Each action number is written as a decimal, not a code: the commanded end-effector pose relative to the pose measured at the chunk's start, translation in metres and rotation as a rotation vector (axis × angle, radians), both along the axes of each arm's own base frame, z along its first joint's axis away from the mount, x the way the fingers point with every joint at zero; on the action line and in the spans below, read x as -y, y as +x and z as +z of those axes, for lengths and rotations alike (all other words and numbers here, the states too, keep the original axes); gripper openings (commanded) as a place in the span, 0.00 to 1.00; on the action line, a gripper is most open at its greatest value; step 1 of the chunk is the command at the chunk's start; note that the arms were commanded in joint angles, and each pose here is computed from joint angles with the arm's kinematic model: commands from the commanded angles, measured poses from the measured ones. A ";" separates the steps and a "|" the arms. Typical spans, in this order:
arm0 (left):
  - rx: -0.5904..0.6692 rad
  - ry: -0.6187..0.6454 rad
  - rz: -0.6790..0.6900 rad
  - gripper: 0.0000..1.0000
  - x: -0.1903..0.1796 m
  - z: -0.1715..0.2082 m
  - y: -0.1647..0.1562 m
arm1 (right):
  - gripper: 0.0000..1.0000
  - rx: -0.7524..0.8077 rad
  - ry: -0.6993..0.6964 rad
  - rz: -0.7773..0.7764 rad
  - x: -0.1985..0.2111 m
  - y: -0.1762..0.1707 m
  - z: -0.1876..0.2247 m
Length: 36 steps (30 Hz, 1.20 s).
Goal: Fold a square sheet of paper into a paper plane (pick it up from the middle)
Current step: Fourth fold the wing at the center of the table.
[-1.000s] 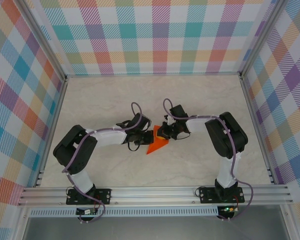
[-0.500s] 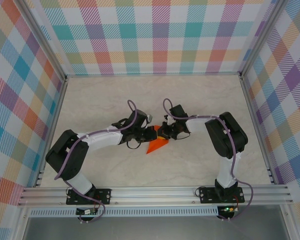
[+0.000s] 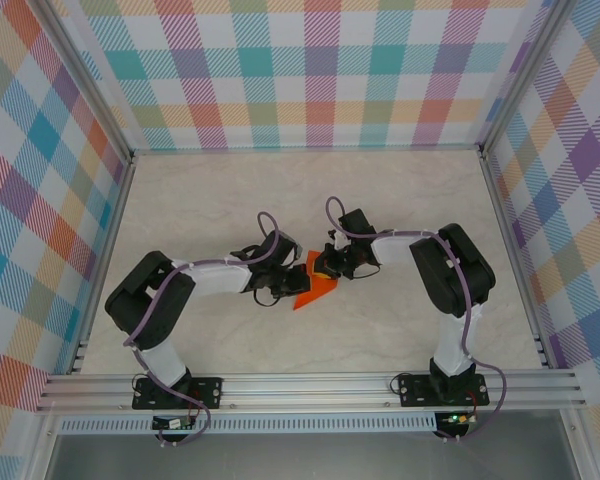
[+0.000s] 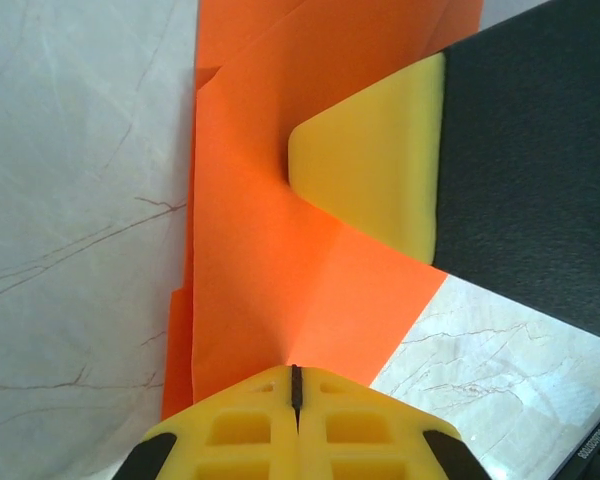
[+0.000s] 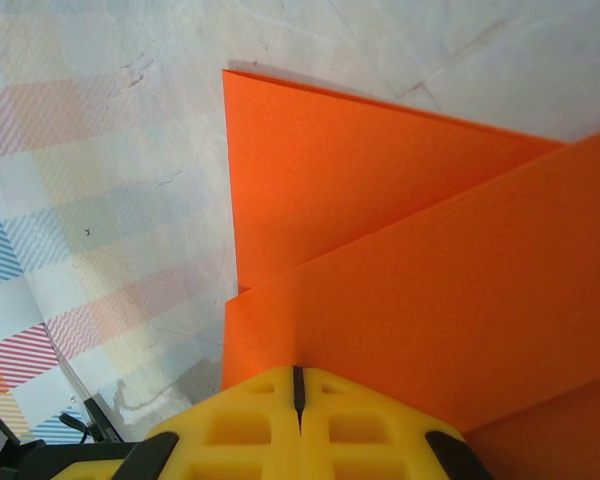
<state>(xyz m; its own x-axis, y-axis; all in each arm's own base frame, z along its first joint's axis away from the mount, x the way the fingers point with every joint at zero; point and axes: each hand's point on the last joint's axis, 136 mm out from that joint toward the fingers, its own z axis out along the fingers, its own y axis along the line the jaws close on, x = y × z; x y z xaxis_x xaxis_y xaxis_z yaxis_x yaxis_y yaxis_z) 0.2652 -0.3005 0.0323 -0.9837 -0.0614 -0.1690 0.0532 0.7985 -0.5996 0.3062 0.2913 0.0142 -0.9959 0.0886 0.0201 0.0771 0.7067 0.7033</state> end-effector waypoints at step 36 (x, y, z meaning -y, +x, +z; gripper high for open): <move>-0.110 -0.016 0.026 0.00 -0.018 -0.016 -0.034 | 0.00 -0.119 -0.192 -0.041 0.031 -0.019 -0.052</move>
<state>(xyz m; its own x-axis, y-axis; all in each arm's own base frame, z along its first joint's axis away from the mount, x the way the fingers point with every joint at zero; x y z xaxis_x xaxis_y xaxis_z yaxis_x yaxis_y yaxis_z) 0.2407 -0.2891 0.0301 -0.9898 -0.0877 -0.1121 0.0033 0.7734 -0.6339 0.3058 0.2917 0.0139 -0.9957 0.0864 0.0333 0.0848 0.7067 0.7024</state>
